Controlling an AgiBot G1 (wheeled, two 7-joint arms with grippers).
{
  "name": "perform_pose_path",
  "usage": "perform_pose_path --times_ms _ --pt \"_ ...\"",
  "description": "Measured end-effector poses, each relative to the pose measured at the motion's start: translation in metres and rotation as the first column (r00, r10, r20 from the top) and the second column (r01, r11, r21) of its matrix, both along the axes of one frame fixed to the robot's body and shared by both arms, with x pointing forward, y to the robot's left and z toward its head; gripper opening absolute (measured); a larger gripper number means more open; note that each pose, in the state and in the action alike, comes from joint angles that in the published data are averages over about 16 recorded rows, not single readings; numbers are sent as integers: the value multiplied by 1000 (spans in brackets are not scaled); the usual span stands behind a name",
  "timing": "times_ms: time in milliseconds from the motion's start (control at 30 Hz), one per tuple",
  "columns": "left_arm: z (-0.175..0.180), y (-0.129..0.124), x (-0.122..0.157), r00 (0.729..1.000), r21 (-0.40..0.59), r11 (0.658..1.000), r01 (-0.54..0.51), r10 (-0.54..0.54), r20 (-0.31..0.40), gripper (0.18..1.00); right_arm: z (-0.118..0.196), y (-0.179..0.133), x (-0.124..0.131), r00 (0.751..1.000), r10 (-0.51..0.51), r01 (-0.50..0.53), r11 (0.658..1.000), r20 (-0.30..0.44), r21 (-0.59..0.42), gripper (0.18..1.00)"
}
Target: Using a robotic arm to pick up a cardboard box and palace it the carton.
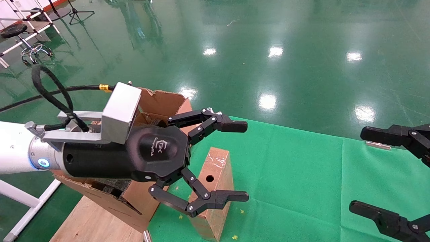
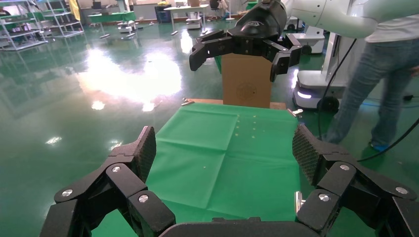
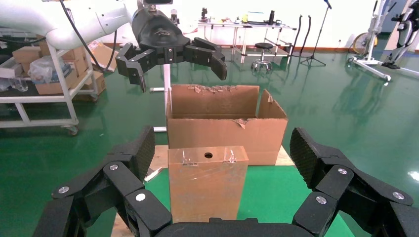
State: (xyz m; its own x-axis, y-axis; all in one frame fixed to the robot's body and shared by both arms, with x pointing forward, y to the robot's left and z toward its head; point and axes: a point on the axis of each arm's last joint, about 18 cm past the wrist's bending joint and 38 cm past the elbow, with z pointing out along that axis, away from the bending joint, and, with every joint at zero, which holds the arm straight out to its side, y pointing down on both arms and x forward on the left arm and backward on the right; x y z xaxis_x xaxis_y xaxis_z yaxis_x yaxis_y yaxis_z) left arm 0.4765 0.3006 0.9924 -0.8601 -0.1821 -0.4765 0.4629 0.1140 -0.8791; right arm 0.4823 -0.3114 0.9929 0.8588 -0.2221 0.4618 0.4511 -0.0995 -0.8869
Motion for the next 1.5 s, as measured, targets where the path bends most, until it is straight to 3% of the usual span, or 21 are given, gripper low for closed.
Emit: perform_pose_path --times_ms 500,1000,1267,1500 --pt "0 0 0 1000 15 1000 -8 8 8 1001 0 0 0 1000 0 0 1000 0 0 1001" --pt "-6 -2 14 993 172 978 -118 114 31 1001 0 0 0 1000 0 0 1000 0 0 969" --pt "-4 1 28 980 233 952 -196 185 69 1001 0 0 0 1000 0 0 1000 0 0 878" --pt "3 4 48 952 316 898 -306 298 75 1001 0 0 0 1000 0 0 1000 0 0 749"
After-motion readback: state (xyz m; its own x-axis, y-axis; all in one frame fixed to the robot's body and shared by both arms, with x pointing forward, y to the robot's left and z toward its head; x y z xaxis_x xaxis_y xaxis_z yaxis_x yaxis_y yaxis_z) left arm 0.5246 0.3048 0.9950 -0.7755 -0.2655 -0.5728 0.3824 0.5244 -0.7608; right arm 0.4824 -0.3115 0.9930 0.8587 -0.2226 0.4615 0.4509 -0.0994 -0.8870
